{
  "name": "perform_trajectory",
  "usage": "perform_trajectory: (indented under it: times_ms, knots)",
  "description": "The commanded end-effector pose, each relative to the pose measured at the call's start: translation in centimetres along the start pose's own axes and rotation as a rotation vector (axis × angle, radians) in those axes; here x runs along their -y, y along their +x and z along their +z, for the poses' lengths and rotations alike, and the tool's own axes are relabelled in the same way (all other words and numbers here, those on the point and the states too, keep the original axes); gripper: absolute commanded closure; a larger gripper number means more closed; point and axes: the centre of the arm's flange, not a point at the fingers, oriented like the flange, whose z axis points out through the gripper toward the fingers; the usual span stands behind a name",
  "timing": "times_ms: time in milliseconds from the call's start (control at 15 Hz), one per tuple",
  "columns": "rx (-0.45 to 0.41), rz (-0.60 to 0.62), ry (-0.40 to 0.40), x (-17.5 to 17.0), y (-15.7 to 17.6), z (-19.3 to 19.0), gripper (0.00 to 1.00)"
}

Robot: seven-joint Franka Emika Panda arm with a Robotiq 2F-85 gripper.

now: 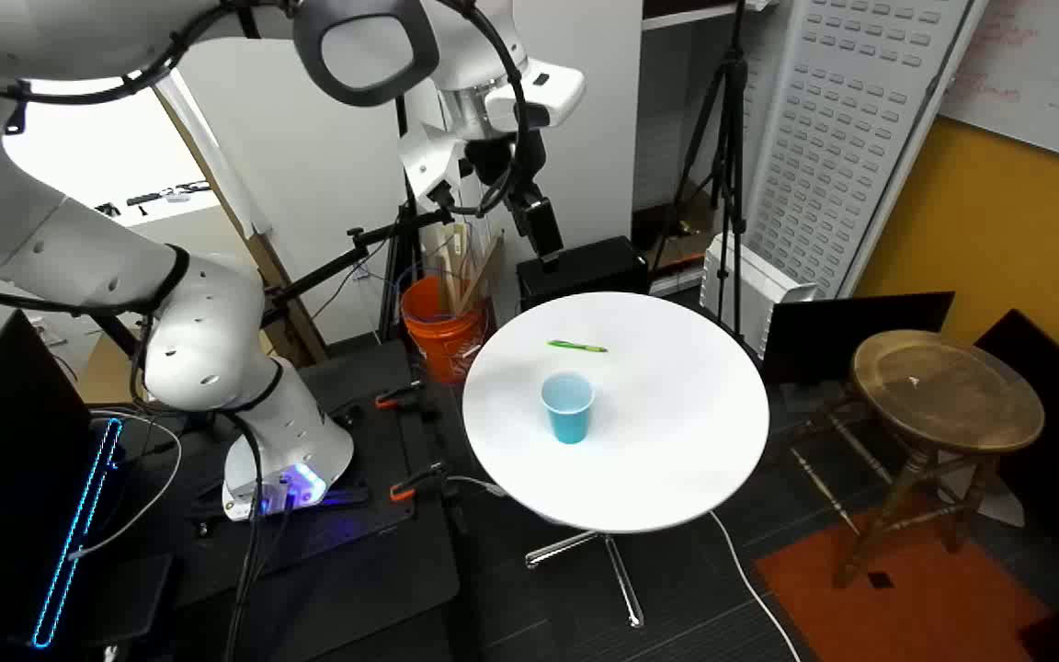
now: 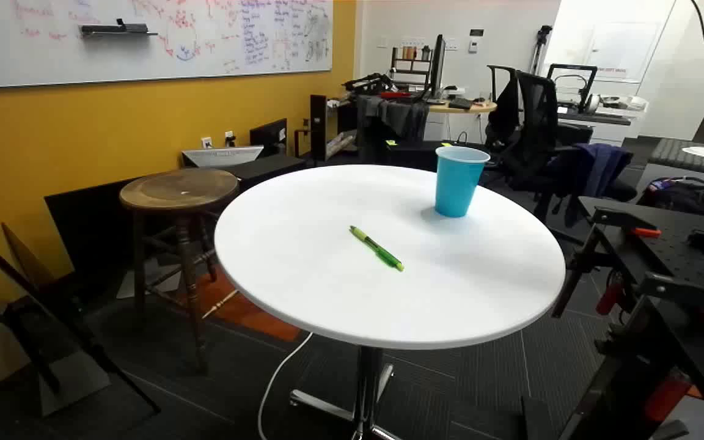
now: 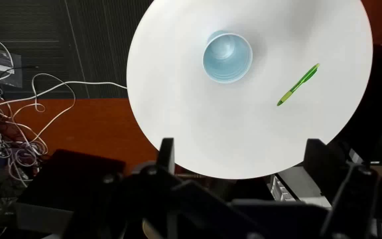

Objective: Move the blue cup backwards

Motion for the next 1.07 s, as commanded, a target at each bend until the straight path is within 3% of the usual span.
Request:
perform_trajectory:
  times_ms: [0,600,1000]
  knots:
    - [0.0,0.0,0.0,0.0,0.0,0.0,0.0]
    - [-0.035,-0.004,-0.019,0.4,0.3,0.6,0.0]
    - [-0.088,-0.045,-0.036,1.4,2.1,3.7,0.0]
